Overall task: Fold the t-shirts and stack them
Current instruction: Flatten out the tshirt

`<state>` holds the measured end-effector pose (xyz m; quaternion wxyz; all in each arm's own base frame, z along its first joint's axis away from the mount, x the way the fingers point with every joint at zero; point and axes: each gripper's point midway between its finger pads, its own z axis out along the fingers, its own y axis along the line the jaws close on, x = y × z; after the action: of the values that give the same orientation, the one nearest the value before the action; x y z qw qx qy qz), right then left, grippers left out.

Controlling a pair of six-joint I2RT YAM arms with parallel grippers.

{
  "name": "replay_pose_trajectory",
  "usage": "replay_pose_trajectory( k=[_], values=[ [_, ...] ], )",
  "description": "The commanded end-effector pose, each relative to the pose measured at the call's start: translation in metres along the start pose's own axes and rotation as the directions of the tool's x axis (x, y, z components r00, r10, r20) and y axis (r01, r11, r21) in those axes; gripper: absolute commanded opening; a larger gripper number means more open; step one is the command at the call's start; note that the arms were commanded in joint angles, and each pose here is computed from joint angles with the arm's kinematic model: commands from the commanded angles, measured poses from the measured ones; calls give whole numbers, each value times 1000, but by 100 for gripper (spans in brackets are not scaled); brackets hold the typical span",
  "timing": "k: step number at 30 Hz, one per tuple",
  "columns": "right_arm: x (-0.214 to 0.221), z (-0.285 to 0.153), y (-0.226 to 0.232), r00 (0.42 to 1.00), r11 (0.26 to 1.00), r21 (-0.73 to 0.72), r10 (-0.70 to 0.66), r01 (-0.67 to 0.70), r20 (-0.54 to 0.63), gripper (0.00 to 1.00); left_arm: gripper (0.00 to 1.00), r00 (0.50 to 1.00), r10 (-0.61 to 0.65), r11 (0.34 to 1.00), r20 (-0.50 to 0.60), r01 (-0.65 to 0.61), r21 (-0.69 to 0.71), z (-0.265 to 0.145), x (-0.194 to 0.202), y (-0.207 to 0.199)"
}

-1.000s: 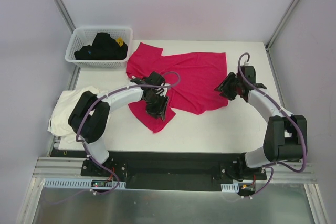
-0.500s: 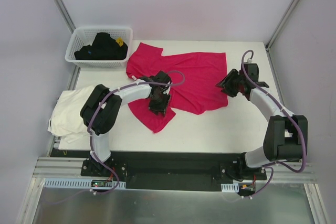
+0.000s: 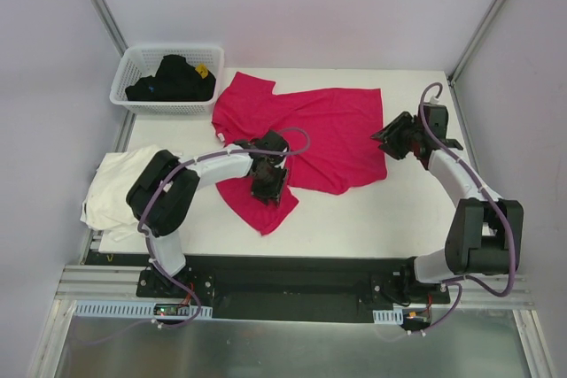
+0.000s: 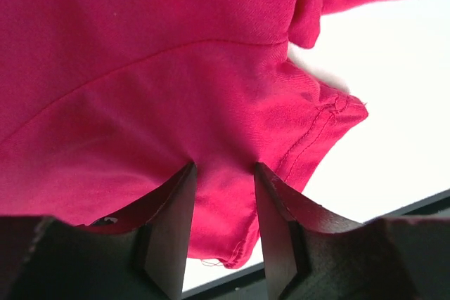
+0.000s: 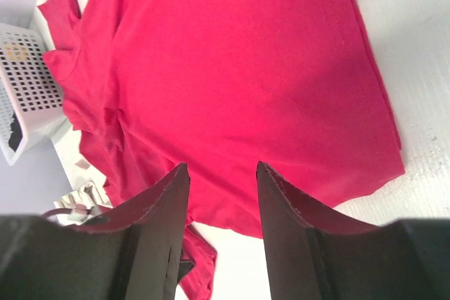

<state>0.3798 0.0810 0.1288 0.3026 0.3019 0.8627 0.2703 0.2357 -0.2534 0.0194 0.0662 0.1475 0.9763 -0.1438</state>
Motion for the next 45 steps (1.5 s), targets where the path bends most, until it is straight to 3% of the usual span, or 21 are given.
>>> replay_pose_trajectory(
  k=[1,18,29,35,45],
  values=[
    [-21,-26,36,997,993,-119,-7,16,78,46,38,985,-70,997,-159,64,-42,7,61,5],
    [12,-33,5,999,997,-73,-33,36,38,48,37,981,-90,994,-172,78,-79,2,102,0],
    [50,-44,-62,999,995,86,-52,50,11,51,38,991,-50,998,-125,45,-41,-19,101,-6],
    [59,-48,-78,999,993,112,-38,36,20,38,38,993,-28,998,-111,23,-53,-24,102,-1],
    [64,-46,-88,999,990,132,-45,42,19,40,38,997,10,998,-77,-14,-54,-44,96,-2]
  ],
)
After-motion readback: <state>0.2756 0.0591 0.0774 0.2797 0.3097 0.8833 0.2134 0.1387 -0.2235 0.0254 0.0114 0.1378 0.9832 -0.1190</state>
